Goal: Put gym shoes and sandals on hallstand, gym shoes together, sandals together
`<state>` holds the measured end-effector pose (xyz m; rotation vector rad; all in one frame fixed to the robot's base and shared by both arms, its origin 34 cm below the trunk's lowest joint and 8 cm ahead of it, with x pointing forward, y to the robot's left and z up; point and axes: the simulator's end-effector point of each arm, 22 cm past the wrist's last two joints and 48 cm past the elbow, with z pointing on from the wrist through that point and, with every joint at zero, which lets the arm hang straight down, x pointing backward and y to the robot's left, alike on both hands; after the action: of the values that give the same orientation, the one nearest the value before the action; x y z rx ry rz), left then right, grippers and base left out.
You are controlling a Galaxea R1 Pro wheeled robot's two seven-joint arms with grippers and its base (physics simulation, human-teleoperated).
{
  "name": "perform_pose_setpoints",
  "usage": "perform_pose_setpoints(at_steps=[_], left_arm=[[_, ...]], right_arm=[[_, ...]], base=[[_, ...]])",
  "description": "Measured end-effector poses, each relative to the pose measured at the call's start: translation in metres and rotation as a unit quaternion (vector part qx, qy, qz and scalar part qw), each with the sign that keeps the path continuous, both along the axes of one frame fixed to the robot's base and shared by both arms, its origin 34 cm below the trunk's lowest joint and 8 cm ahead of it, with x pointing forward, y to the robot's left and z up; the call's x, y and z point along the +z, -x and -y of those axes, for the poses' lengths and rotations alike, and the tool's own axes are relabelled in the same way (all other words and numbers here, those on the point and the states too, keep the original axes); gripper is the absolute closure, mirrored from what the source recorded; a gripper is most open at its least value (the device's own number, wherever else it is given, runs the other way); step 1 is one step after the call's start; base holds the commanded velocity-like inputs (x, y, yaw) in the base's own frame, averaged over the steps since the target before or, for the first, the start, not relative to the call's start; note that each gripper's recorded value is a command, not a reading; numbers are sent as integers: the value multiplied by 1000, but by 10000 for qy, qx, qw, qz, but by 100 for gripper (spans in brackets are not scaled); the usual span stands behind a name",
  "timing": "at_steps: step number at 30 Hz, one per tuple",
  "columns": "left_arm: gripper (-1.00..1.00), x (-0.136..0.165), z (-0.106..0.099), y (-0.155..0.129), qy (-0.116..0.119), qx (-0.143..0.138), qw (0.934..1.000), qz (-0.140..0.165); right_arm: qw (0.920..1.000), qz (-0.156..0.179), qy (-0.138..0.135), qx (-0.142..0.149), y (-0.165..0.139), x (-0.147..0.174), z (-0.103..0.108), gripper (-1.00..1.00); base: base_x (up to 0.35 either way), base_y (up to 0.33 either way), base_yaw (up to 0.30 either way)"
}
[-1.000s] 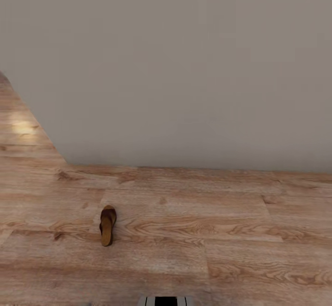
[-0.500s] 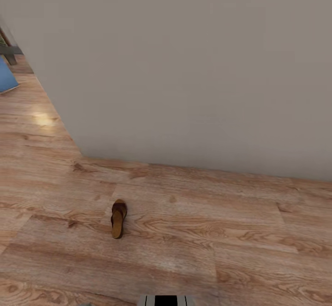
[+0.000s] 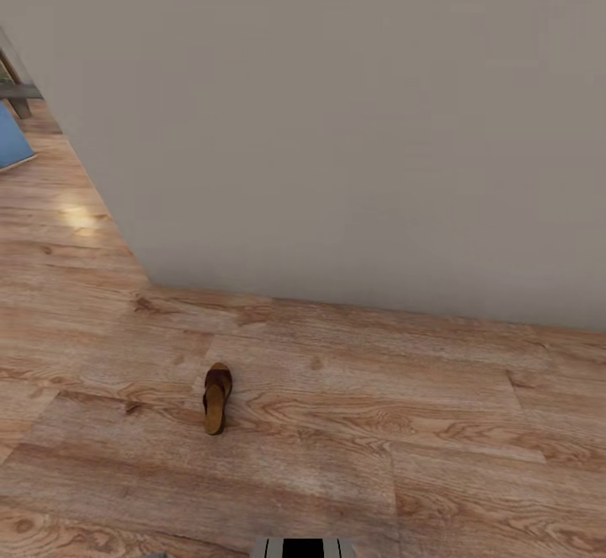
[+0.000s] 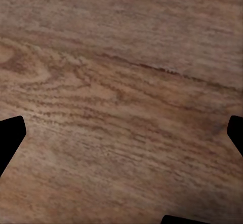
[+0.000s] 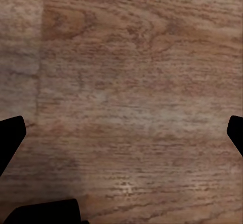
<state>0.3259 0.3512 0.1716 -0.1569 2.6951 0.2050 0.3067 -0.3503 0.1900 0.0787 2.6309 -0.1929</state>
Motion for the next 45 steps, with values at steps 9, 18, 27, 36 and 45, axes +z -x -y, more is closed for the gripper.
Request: perform_pose_setpoints(at_steps=[9,18,27,36,45], left_arm=[[-100,0,1,-1,0,-14,10000,3],[-100,4,4,-29,19,-39,9998,168],[-100,17,7,-106,42,-80,9981,609],[-100,21,5,-142,77,-93,9991,407],[-100,32,8,-185,91,-159,9989,421]], right_arm=[[10000,38,31,82,-4,1,0,-100],[9971,701,100,277,-63,28,0,-100],[9640,1894,-271,1848,-203,103,-130,-100],[9240,1812,-1473,3027,-247,170,-287,-100],[8791,2183,-2179,3634,-269,267,-336,-100]], base=[[0,0,0],[0,0,0],[0,0,0],[0,0,0],[0,0,0]])
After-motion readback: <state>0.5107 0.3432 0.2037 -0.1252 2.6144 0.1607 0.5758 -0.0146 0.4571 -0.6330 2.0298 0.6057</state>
